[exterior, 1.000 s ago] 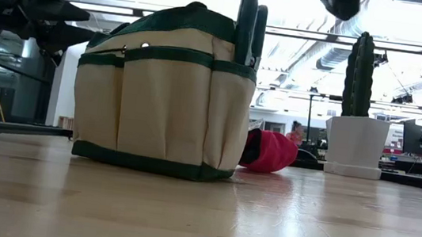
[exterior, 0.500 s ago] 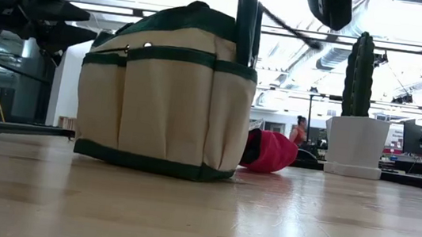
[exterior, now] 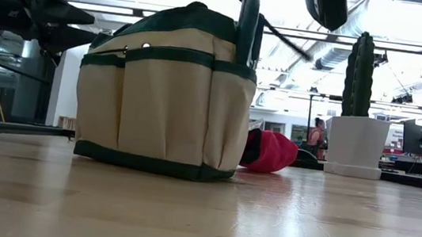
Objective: Pick & Place Garden tools in Gardening bag
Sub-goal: Put the green right shear scissors into the gardening bag
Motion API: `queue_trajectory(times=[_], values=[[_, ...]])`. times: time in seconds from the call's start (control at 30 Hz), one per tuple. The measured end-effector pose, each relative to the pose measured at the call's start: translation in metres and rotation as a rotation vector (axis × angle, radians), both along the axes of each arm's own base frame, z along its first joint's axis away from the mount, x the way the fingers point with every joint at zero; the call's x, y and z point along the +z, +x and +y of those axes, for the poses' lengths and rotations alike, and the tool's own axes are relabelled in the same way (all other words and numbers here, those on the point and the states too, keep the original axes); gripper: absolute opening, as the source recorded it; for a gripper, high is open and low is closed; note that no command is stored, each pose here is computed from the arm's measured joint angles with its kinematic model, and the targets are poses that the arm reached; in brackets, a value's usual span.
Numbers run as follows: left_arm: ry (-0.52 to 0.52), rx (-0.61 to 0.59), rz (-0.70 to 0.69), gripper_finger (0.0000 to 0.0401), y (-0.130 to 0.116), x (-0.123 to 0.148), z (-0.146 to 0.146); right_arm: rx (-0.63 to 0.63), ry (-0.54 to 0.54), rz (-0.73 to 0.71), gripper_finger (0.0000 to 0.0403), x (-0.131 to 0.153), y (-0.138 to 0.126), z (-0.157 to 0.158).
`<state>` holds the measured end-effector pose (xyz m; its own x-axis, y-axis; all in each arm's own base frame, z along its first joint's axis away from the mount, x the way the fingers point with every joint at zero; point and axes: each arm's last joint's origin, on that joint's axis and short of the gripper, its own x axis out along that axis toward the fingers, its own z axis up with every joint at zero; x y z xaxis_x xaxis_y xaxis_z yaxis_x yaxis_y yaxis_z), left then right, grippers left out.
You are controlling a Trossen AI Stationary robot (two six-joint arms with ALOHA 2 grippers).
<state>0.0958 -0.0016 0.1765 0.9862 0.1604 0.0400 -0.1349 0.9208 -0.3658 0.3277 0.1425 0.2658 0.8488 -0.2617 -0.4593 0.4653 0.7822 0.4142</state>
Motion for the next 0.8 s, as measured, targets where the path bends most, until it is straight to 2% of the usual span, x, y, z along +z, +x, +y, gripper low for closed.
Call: queue_trajectory(times=[0.33,0.63,0.8], values=[[0.000,0.001,0.001,0.0174,0.000,0.000,0.000,-0.055,-0.003,-0.059,0.0004,0.008,0.007,-0.016],[0.000,-0.012,0.002,0.0174,0.000,0.000,0.000,-0.006,0.019,-0.083,0.0004,0.022,-0.013,0.005],[-0.010,-0.013,0.001,0.0174,0.000,0.000,0.000,-0.005,0.072,-0.020,0.0004,0.015,-0.028,0.021]])
